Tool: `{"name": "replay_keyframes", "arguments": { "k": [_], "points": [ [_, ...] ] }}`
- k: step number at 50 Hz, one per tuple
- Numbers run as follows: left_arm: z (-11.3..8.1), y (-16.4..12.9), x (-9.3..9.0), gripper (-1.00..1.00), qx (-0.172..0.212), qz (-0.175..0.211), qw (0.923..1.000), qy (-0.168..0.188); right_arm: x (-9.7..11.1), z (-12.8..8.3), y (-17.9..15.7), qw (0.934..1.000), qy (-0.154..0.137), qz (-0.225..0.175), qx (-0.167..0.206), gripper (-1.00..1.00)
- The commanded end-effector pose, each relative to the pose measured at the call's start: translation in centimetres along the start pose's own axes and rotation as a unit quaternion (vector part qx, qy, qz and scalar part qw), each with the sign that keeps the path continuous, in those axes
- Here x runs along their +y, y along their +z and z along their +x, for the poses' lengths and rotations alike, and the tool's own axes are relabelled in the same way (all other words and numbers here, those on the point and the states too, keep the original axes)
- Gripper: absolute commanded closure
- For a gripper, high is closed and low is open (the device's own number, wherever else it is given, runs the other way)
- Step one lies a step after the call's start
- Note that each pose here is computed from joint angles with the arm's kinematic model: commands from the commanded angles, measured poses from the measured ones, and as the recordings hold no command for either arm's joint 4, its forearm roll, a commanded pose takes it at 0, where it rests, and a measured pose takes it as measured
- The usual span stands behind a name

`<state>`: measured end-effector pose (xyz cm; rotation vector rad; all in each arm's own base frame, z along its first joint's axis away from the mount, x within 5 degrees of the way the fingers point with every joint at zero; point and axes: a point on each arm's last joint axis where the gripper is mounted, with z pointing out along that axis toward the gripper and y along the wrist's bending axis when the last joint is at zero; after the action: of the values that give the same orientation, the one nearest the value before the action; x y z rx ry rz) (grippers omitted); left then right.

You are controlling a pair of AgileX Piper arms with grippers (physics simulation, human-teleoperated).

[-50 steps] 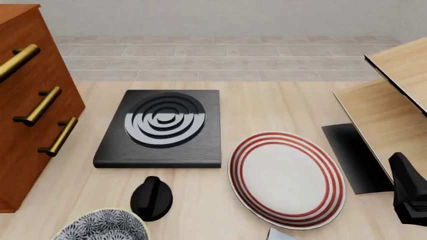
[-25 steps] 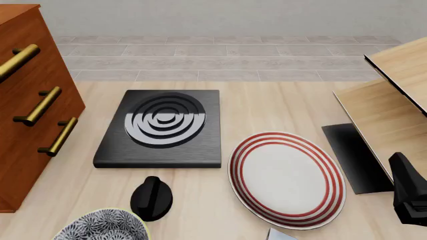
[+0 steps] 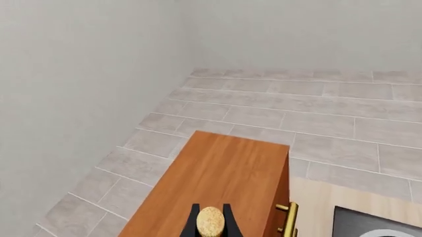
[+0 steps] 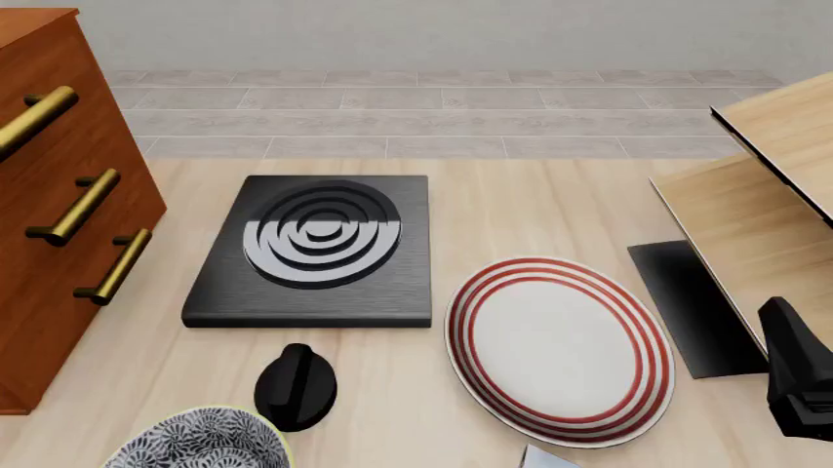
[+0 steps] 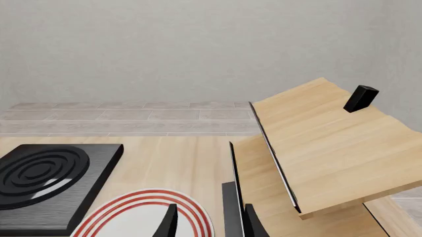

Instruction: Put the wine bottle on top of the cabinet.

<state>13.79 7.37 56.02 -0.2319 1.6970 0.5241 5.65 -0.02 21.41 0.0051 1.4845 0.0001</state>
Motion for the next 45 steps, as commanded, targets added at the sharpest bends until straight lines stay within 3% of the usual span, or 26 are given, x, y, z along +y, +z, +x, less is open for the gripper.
{"name": "replay_keyframes", "arguments": {
  "k": [1, 9, 21, 29, 38, 39, 45],
  "points": [
    [4.1, 4.1, -0.2, 1.0, 0.077, -0.002, 0.997, 0.007, 0.0, 0.0, 0.0, 1.0, 0.0, 0.0, 0.0, -1.0],
    [4.5, 4.7, -0.1, 1.0, 0.084, -0.006, 0.9965, 0.002, 0.0, 0.0, 0.0, 1.0, 0.0, 0.0, 0.0, -1.0],
    [7.1, 7.1, -0.2, 1.0, 0.114, -0.006, 0.9934, -0.007, 0.0, 0.0, 0.0, 1.0, 0.0, 0.0, 0.0, -1.0],
    [7.2, 7.5, 0.1, 1.0, 0.114, -0.013, 0.9933, -0.015, 0.0, 0.0, 0.0, 1.0, 0.0, 0.0, 0.0, -1.0],
    [6.4, 6.3, -0.5, 1.0, 0.107, 0.001, 0.9942, 0.0, 0.0, 0.0, 0.0, 1.0, 0.0, 0.0, 0.0, -1.0],
    [6.3, 6.2, -0.5, -1.0, 0.106, 0.002, 0.9944, 0.0, 0.0, 0.0, 0.0, 1.0, 0.0, 0.0, 0.0, -1.0],
    [5.4, 5.5, -0.5, -1.0, 0.1, 0.006, 0.995, 0.003, 0.0, 0.0, 0.0, 1.0, 0.0, 0.0, 0.0, -1.0]
  ]
}}
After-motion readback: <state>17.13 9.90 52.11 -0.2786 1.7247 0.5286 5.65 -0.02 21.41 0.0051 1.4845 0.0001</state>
